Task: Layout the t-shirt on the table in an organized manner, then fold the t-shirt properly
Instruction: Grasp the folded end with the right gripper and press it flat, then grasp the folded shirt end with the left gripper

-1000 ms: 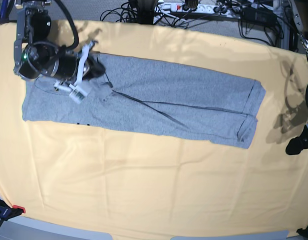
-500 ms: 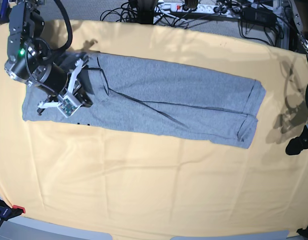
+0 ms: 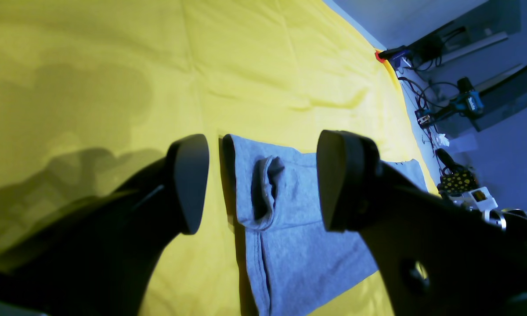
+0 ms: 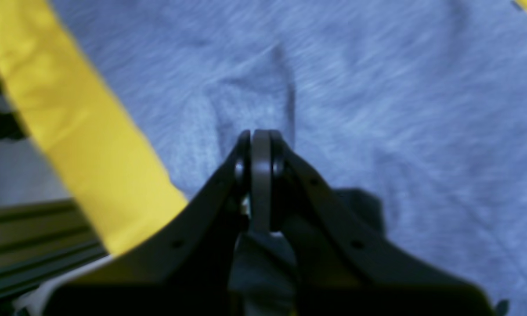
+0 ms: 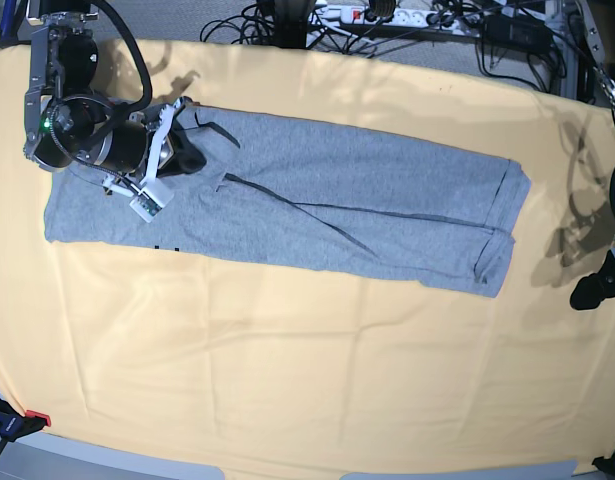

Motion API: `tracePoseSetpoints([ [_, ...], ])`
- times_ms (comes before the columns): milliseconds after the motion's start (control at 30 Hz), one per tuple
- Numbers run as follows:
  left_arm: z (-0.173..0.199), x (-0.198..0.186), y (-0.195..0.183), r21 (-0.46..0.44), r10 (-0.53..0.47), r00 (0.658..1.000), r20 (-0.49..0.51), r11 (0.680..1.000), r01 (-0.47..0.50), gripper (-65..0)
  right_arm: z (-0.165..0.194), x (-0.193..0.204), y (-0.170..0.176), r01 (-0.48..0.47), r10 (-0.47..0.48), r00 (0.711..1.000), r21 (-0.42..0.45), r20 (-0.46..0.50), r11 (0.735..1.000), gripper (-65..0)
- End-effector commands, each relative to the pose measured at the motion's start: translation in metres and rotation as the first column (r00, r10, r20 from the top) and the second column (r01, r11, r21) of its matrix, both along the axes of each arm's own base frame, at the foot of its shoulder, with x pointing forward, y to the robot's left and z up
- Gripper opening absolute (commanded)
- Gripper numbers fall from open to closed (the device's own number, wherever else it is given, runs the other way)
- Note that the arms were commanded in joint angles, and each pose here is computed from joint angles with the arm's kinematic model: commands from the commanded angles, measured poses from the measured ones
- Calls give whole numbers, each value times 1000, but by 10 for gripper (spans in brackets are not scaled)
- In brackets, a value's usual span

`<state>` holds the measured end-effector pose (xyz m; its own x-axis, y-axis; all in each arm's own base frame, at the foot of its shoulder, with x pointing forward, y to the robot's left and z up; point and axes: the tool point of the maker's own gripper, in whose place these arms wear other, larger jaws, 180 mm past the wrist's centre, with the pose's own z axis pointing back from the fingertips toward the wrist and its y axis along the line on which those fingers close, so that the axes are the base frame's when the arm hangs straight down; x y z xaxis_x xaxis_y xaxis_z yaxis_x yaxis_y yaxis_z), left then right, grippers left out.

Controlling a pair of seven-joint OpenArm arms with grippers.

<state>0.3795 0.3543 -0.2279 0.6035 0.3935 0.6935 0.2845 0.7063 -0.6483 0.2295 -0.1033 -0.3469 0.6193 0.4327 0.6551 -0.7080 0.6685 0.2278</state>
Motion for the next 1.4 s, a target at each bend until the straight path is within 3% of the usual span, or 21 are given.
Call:
tracePoseSetpoints([
  [0, 26, 5, 11, 12, 20, 997, 71, 1000, -21, -245, 13, 4, 4, -17, 16, 999, 33, 31, 999, -650],
  [200, 26, 5, 11, 13, 20, 997, 72, 1000, -21, -245, 8, -13, 5, -71, 71, 996, 12, -49, 997, -650],
  [333, 25, 4, 10, 15, 15, 998, 66, 1000, -17, -245, 38, -3, 4, -71, 72, 994, -11, 77, 997, -650],
  [500, 23, 2, 10, 23, 4, 999, 52, 1000, -6, -245, 76, 28, -33, 92, -73, 956, -55, 284, 994, -650],
  [633, 24, 2, 11, 26, 6, 999, 52, 1000, -7, -245, 81, 46, -77, 269, -216, 905, -98, 368, 958, -650],
  [933, 17, -2, 11, 27, 5, 999, 34, 1000, -6, -245, 11, 44, -121, 400, -376, 908, -121, 184, 908, -650],
  [1100, -15, -21, 10, 26, 4, 999, -51, 1000, -3, -245, -8, 37, -125, 415, -403, 908, -119, 117, 902, -650],
  [1367, -56, -52, 8, 21, 2, 986, -168, 1000, 2, -245, -8, 38, -125, 415, -403, 908, -113, 115, 903, -650],
])
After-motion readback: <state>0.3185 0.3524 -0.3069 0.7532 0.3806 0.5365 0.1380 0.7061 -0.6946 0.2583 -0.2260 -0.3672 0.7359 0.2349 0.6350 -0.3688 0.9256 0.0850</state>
